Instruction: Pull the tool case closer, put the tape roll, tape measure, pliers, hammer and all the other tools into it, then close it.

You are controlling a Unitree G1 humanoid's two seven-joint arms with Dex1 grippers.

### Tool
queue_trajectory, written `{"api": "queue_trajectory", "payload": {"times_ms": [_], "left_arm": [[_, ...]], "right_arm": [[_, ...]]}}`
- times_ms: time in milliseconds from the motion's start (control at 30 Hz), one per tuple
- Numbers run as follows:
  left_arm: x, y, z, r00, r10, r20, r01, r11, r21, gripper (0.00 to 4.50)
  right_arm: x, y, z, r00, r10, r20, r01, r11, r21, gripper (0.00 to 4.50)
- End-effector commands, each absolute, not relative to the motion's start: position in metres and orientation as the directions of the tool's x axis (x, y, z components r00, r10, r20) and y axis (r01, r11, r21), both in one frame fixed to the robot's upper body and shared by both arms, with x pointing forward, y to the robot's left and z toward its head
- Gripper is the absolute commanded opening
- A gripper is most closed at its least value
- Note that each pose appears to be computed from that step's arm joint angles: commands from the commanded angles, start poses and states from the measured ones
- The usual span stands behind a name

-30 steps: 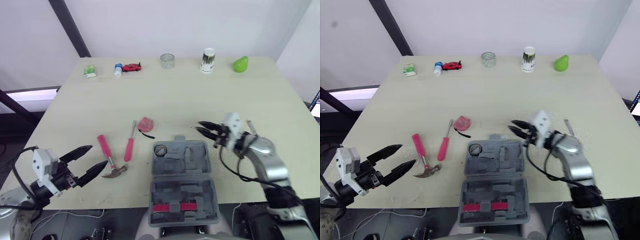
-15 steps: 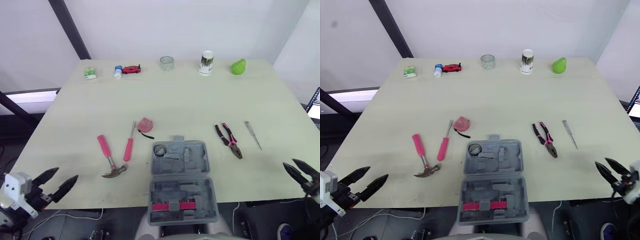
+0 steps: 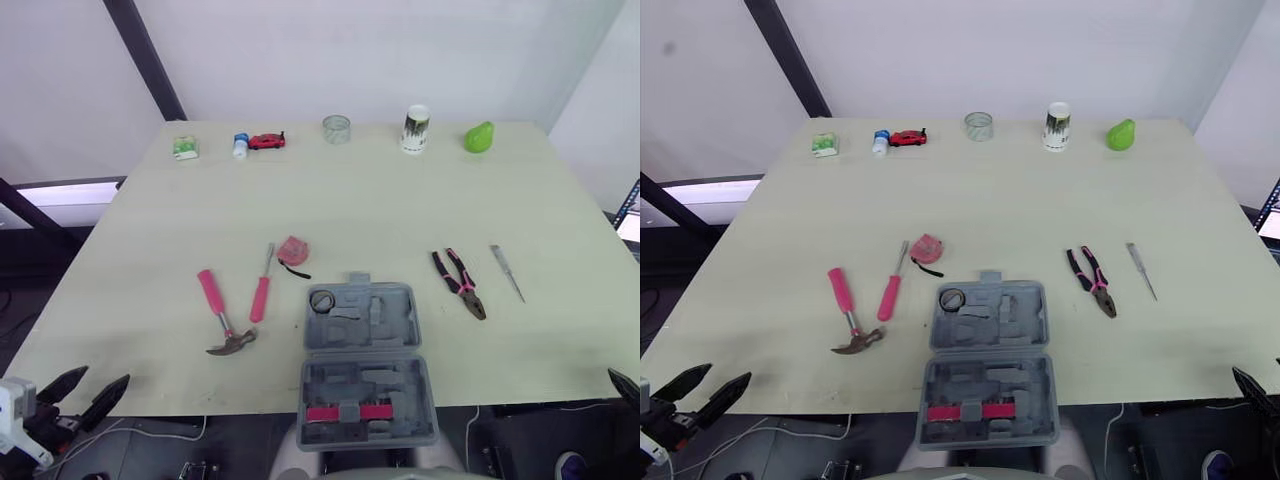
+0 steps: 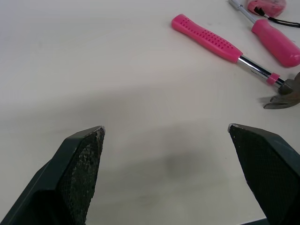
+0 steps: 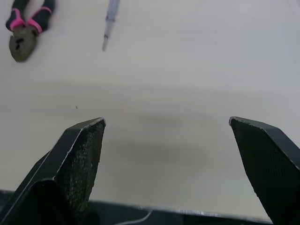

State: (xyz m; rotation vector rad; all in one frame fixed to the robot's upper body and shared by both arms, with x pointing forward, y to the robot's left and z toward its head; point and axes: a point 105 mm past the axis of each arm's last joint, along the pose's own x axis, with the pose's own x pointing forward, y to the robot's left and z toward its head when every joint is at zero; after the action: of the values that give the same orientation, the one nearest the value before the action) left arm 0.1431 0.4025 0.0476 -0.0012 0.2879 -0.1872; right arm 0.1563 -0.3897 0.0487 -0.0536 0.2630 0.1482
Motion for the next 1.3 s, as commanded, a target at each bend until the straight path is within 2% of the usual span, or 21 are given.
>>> {"api": "queue_trajectory", "payload": {"times_ms": [33,133,200,300,433,533,700,833,900,1000,1133,1300], "left_arm": [[0.164,0.375,0.074,0.927,-0.31,-0.21,0.321,0.947,0.02,4.5],[0.188,0.342,0.091,0.895,-0.416,-0.159,0.426,0.904,0.031,4.5],[0.199,0.33,0.098,0.884,-0.445,-0.143,0.454,0.89,0.044,4.5],[0.225,0.298,0.107,0.866,-0.484,-0.125,0.494,0.868,0.056,4.5],[0.25,0.252,0.114,0.866,-0.492,-0.091,0.493,0.87,-0.021,4.5],[0.26,0.217,0.122,0.858,-0.511,-0.05,0.506,0.858,-0.088,4.5],[0.284,0.196,0.122,0.922,-0.38,-0.075,0.373,0.923,-0.092,4.5],[0.304,0.193,0.119,0.978,-0.193,-0.084,0.181,0.975,-0.13,4.5],[0.309,0.194,0.107,0.983,-0.112,-0.146,0.094,0.988,-0.122,4.5],[0.311,0.187,0.095,0.978,-0.07,-0.198,0.057,0.996,-0.068,4.5],[0.329,0.178,0.083,0.966,0.029,-0.257,-0.044,0.998,-0.052,4.5],[0.34,0.164,0.08,0.963,0.022,-0.267,-0.026,1.0,-0.013,4.5]], "right_arm": [[0.178,-0.365,0.083,0.951,0.255,-0.177,-0.269,0.961,-0.059,4.45],[0.194,-0.335,0.1,0.919,0.368,-0.145,-0.379,0.924,-0.057,4.45],[0.201,-0.321,0.107,0.902,0.413,-0.131,-0.422,0.905,-0.051,4.45],[0.221,-0.28,0.131,0.834,0.547,-0.07,-0.549,0.835,-0.025,4.45],[0.237,-0.236,0.16,0.736,0.677,-0.007,-0.676,0.735,-0.042,4.45],[0.246,-0.214,0.172,0.691,0.723,0.002,-0.714,0.684,-0.148,4.45],[0.247,-0.192,0.177,0.599,0.801,0.002,-0.788,0.59,-0.176,4.45],[0.24,-0.182,0.176,0.495,0.869,0.001,-0.86,0.49,-0.142,4.45],[0.237,-0.182,0.172,0.46,0.888,-0.013,-0.88,0.454,-0.136,4.45],[0.239,-0.184,0.166,0.443,0.896,-0.031,-0.889,0.435,-0.143,4.45],[0.248,-0.188,0.16,0.454,0.89,-0.029,-0.88,0.443,-0.173,4.45],[0.248,-0.188,0.157,0.451,0.892,-0.026,-0.879,0.439,-0.185,4.45]]}}
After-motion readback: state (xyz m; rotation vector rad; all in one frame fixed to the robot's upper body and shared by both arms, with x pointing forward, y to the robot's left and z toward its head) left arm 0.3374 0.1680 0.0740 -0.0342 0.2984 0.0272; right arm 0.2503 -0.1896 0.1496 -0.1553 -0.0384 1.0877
